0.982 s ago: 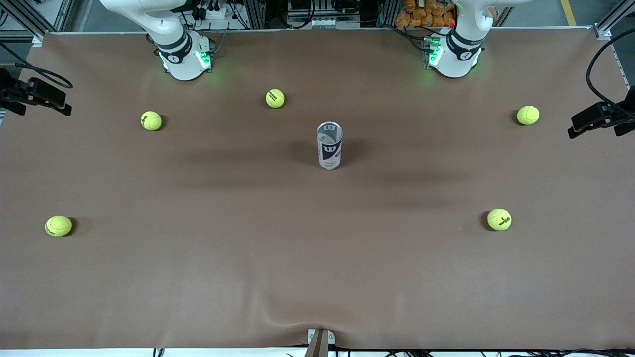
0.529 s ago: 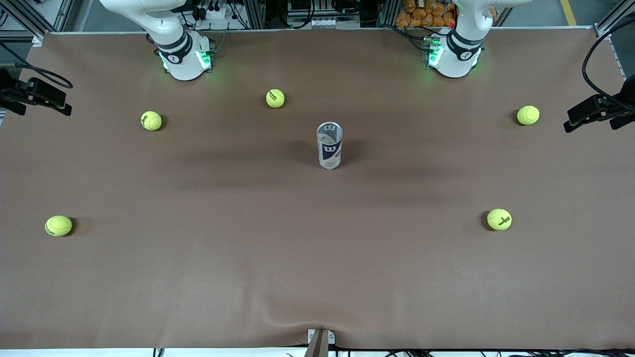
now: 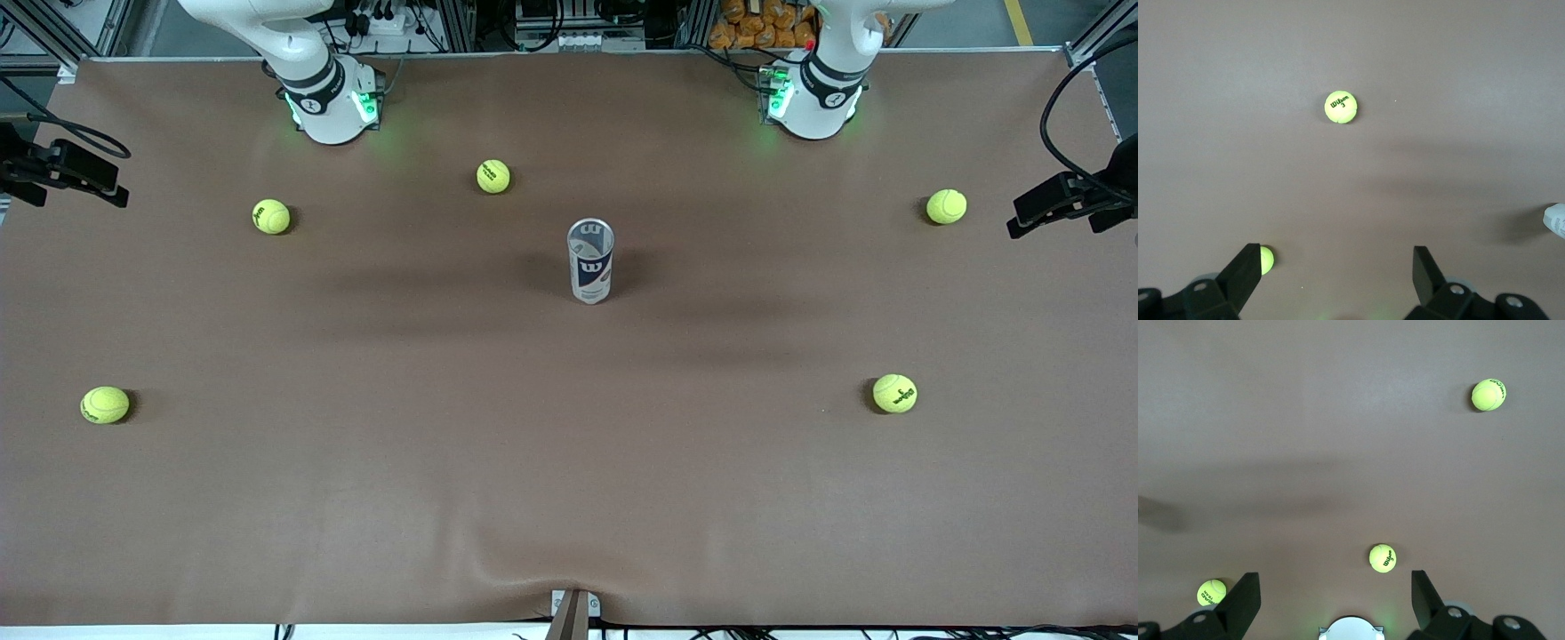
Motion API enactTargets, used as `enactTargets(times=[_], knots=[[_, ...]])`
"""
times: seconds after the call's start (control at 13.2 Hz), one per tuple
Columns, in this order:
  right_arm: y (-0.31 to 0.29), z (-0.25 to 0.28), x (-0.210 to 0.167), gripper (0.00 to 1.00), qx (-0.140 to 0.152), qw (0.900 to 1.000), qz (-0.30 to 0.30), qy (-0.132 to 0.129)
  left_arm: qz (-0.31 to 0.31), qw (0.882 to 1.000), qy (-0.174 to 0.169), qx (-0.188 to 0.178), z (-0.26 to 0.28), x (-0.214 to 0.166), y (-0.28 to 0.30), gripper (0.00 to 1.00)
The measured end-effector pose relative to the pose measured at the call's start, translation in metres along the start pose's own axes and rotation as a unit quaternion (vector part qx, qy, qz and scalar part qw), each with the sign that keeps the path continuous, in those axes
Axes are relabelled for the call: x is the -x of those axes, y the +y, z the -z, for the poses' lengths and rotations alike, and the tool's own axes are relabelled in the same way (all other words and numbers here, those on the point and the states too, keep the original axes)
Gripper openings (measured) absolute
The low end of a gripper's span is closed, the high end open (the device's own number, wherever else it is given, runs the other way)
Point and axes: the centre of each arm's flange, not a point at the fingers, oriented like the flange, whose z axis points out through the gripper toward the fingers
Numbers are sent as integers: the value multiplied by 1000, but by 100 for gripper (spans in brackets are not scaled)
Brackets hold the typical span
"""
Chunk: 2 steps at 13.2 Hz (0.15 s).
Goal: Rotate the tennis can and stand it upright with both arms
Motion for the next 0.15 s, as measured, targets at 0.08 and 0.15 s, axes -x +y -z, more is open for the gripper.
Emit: enactTargets(times=[0.08,0.15], knots=[[0,0,0,100,0,1000,0,0,0,1000,0,0,0,0,0,100],[0,0,0,100,0,1000,0,0,0,1000,-1,0,-1,0,0,100]])
